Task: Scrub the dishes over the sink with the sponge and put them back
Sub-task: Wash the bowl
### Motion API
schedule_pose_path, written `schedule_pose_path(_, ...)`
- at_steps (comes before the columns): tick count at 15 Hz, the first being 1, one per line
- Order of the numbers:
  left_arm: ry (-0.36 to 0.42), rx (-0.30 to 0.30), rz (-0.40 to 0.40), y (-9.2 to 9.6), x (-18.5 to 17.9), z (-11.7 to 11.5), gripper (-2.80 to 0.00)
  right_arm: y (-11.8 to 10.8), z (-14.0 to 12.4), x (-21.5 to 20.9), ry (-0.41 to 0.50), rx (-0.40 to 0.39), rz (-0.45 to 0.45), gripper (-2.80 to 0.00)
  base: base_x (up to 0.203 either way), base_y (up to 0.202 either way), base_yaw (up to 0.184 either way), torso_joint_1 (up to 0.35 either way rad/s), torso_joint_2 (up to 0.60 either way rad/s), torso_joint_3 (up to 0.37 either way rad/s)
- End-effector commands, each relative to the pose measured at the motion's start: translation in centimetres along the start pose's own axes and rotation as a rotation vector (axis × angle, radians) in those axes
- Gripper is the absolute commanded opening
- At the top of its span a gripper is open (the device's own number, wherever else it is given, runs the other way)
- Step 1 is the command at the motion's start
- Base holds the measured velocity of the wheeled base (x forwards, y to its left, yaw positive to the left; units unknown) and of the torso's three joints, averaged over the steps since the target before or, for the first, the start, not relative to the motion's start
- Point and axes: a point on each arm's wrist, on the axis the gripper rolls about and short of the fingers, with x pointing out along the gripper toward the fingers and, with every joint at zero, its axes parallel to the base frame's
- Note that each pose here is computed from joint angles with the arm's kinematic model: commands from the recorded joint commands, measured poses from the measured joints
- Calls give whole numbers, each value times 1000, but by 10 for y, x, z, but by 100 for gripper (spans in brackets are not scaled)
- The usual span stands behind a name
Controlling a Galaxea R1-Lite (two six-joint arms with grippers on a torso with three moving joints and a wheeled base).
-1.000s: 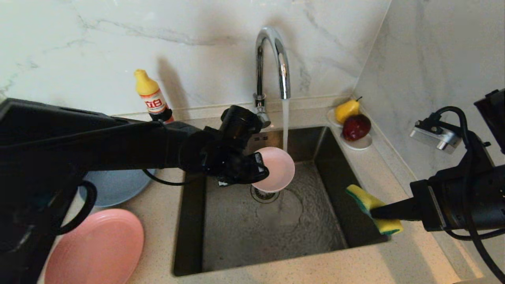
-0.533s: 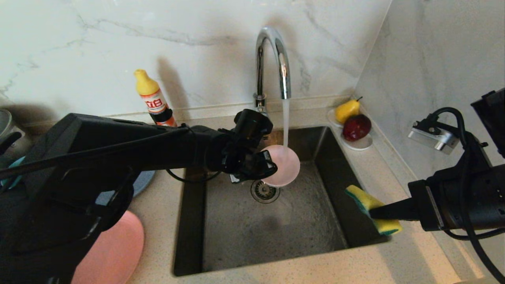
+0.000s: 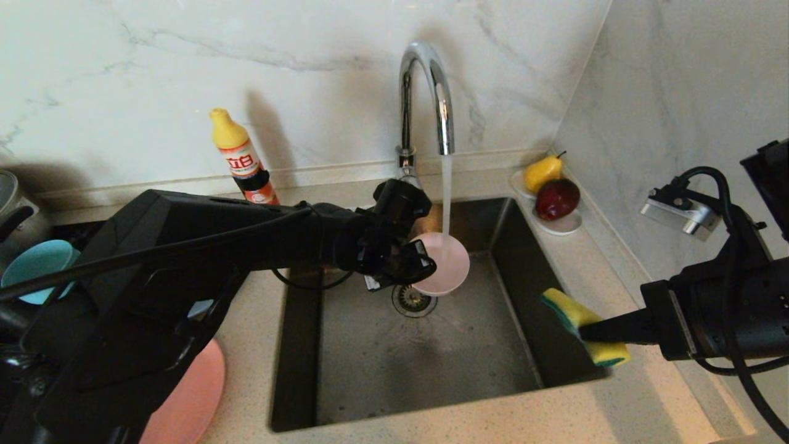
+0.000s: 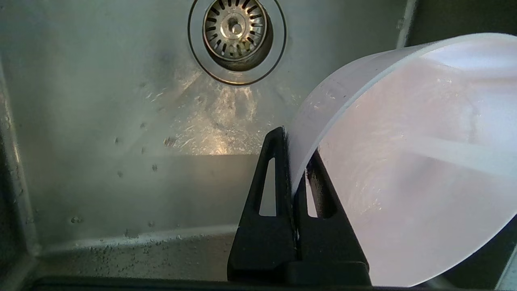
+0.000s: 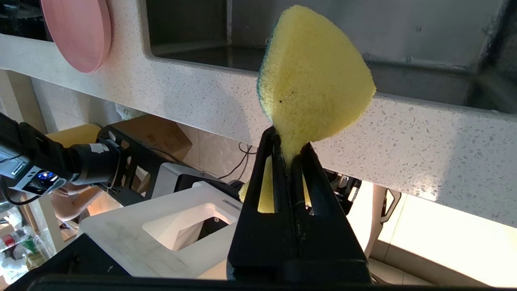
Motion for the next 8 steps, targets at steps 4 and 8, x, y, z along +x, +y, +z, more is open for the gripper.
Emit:
schedule_pose_path(4,-9,-12,-7,-1,-3,3,-280,1,0,-2,-2,1,4,-280,0,0,0,0,0,0)
schedule_pose_path(8,-19,-17,-15,-4,1,4,-280,0,0,2,9,4,-1,-280,0,0,0,0,0,0)
